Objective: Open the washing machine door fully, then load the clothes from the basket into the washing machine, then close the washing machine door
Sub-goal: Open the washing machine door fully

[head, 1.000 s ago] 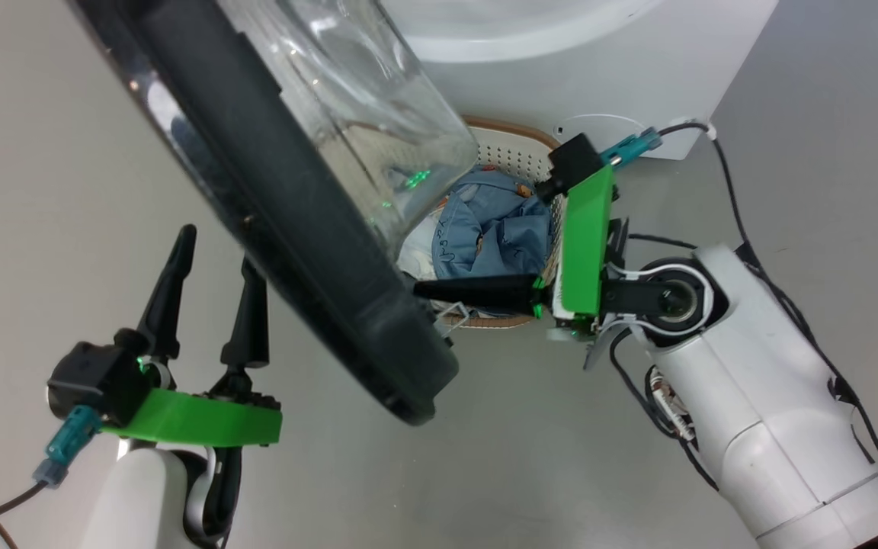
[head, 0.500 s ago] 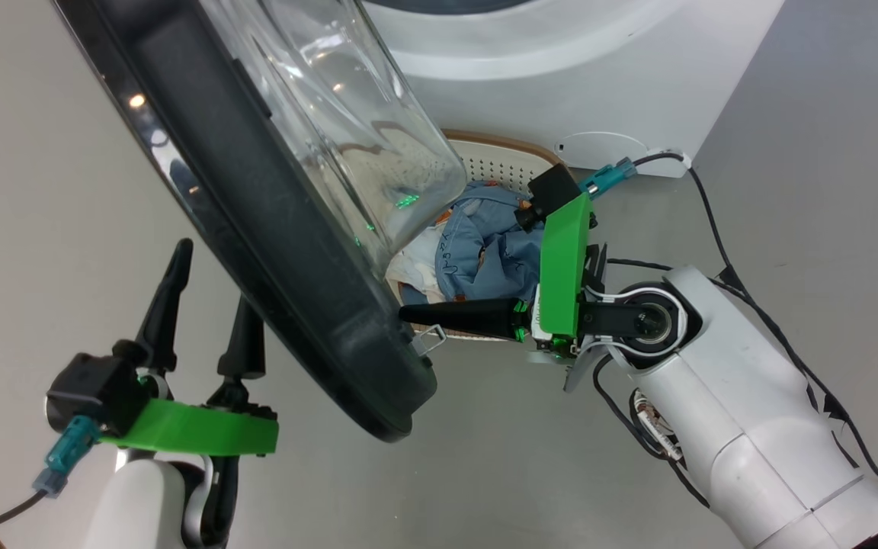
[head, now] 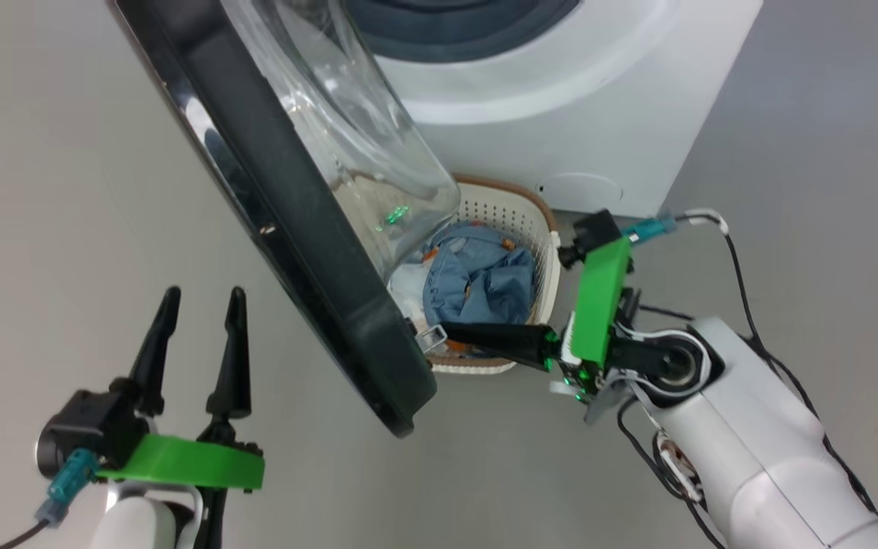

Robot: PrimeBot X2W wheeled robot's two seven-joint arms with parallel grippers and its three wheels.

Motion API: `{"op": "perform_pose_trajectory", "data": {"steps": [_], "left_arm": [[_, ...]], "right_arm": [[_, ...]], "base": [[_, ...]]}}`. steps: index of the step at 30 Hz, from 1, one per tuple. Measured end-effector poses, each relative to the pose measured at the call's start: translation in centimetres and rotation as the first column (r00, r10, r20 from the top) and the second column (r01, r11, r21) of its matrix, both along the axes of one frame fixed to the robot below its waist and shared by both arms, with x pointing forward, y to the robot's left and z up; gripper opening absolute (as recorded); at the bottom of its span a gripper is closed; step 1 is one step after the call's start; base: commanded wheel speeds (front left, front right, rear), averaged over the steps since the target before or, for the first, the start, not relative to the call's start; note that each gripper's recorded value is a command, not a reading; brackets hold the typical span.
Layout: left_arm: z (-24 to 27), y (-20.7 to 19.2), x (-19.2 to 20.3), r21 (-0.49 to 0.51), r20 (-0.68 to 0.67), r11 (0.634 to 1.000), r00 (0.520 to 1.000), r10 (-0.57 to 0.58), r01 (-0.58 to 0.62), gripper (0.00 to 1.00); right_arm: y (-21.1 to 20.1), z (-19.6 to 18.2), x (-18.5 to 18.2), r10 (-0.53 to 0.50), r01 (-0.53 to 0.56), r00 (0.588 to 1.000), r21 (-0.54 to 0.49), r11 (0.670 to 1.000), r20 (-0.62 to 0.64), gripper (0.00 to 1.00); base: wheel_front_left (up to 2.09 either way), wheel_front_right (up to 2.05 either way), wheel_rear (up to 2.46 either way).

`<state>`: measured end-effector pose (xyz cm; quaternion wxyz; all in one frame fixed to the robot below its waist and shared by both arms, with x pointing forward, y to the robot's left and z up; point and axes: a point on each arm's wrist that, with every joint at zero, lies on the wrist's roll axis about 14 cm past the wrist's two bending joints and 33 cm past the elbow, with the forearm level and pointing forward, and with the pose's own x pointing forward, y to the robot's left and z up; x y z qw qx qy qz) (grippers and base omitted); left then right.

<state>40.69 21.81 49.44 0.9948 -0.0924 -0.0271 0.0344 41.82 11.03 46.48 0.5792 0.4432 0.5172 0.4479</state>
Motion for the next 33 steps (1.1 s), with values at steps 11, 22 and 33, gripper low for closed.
{"op": "perform_pose_trajectory", "data": {"steps": [11, 22, 33], "left_arm": [[-0.1, 0.5, -3.2, 0.012, -0.012, 1.0, 1.0, 0.025, -0.025, 1.0], [0.4, -0.8, -3.8, 0.006, 0.009, 1.0, 1.0, -0.01, 0.01, 1.0], [1.2, -1.3, -3.9, 0.004, 0.038, 1.0, 0.999, -0.026, 0.026, 1.0]], "right_arm": [[-4.0, 1.7, -1.7, -0.198, 0.199, 0.98, 0.045, 0.979, -0.013, 0.0], [-7.9, 3.4, -2.2, -0.381, 0.379, 0.924, 0.093, 0.921, 0.011, 1.0], [-14.2, 6.3, 1.4, -0.724, 0.71, 0.653, 0.152, 0.687, 0.224, 1.0]], "base": [[0.0, 0.0, 0.0], [0.0, 0.0, 0.0], [0.0, 0.0, 0.0]]}}
